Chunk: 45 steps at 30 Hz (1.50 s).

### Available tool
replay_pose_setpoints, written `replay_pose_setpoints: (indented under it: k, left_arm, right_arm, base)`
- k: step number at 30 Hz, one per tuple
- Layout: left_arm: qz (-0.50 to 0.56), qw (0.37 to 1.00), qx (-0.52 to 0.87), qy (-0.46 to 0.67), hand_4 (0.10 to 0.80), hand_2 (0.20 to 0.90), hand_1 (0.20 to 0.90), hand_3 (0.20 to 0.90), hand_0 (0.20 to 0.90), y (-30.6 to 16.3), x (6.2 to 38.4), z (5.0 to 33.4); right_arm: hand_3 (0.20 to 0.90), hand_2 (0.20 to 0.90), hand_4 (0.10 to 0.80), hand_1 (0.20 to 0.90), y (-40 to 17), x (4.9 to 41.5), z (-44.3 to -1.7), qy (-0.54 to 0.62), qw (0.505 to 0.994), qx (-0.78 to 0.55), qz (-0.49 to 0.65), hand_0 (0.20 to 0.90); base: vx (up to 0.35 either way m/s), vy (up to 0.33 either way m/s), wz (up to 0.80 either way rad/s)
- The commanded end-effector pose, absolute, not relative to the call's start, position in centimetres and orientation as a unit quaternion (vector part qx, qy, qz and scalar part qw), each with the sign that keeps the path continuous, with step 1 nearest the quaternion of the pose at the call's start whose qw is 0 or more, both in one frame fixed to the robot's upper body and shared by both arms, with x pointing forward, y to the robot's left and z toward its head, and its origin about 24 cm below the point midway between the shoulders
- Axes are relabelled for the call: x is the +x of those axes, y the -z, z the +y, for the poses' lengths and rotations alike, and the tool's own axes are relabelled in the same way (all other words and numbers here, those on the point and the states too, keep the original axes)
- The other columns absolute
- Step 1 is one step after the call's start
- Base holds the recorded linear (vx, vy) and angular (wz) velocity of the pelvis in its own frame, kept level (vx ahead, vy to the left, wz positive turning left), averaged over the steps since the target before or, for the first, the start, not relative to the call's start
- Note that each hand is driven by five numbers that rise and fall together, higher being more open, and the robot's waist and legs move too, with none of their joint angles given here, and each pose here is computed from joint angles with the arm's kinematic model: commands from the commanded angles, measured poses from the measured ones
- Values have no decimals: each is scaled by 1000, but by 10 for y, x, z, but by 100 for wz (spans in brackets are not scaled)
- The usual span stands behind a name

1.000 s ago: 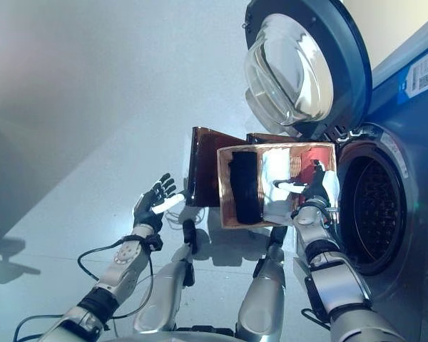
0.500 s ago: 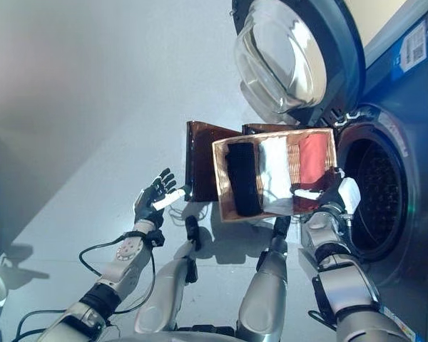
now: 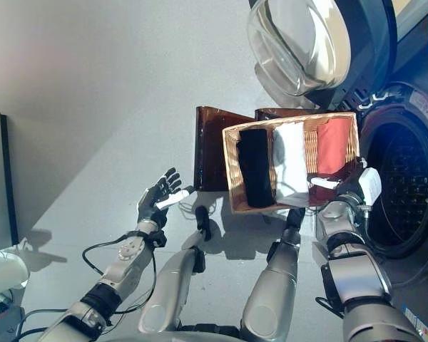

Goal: Pick up the clothes and place them into the washing machine

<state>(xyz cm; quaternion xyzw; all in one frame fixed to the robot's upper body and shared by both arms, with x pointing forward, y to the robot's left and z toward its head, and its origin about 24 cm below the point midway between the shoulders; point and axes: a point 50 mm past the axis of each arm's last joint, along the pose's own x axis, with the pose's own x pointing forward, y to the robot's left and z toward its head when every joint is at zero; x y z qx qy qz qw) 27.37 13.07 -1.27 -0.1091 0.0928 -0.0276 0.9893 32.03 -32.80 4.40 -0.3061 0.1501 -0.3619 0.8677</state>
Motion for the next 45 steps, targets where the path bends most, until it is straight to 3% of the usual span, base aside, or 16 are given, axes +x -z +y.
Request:
replay_pose_setpoints:
  k: [1,24,45]
  left_arm:
    - [34,992,-118,20,800,900,900,900,900,-3,275,138]
    - [67,992,-105,-5,800,900,900,900,900,14,269,143]
    - [64,993,-100,24,800,900,900,900,900,12,255,156]
  right_arm:
    - [900,900,800,900,-71,329,-336,384,858,-326,97,900]
    - [900,900,800,900,-29,322,-301,359,885,-264,134,900]
    - [900,900,800,900,-54,315,-349,423,859,-238,164,900]
  base:
    - [0,0,0]
    - [14,-1,3]
    - [-36,15,3]
